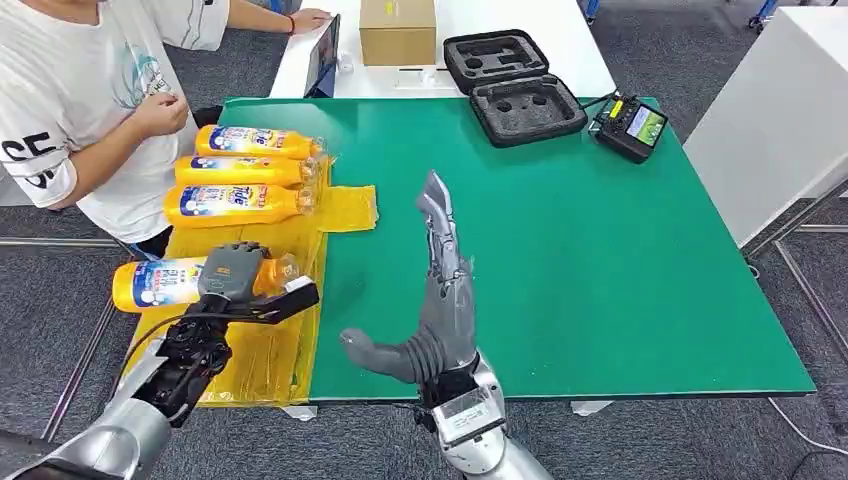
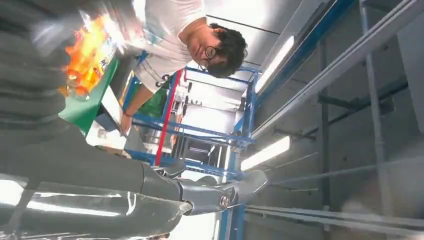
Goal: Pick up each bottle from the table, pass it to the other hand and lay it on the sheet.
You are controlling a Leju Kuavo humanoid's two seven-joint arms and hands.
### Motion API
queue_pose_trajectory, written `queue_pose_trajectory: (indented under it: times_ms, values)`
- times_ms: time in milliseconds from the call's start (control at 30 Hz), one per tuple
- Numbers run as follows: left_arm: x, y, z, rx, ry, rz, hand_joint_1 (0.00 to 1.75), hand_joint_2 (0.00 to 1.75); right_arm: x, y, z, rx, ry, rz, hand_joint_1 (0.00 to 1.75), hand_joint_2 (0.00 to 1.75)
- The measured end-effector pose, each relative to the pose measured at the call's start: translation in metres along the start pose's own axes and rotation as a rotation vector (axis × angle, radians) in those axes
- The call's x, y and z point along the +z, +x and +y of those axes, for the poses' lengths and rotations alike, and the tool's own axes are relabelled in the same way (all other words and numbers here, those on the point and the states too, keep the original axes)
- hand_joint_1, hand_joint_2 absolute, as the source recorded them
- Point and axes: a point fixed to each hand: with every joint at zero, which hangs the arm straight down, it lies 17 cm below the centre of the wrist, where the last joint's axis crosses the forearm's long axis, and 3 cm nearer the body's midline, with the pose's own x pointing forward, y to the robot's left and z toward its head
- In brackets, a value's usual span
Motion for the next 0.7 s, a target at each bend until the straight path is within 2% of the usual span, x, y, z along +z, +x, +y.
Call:
queue_pose_trajectory:
  times_ms: [233,267,333,367,700]
  values:
    - [0.003,0.006,-0.019,0.045,-0.064,0.009,1.75,1.75,0.004,-0.008,0.003,0.025,0.015,0.011,0.0,1.75]
    - [0.003,0.007,-0.023,0.061,-0.083,0.009,0.26,1.75,0.005,-0.009,0.003,0.025,0.016,0.015,0.0,1.75]
    - [0.004,0.011,-0.03,0.114,-0.127,0.002,0.26,1.75,0.006,-0.011,0.004,0.028,0.019,0.021,0.0,1.75]
    - [0.005,0.014,-0.034,0.15,-0.156,-0.007,0.0,1.75,0.007,-0.013,0.004,0.03,0.019,0.024,0.0,1.75]
    - [0.002,0.036,-0.046,0.381,-0.284,-0.049,0.0,1.75,0.011,-0.019,0.002,0.05,0.012,0.038,0.0,1.75]
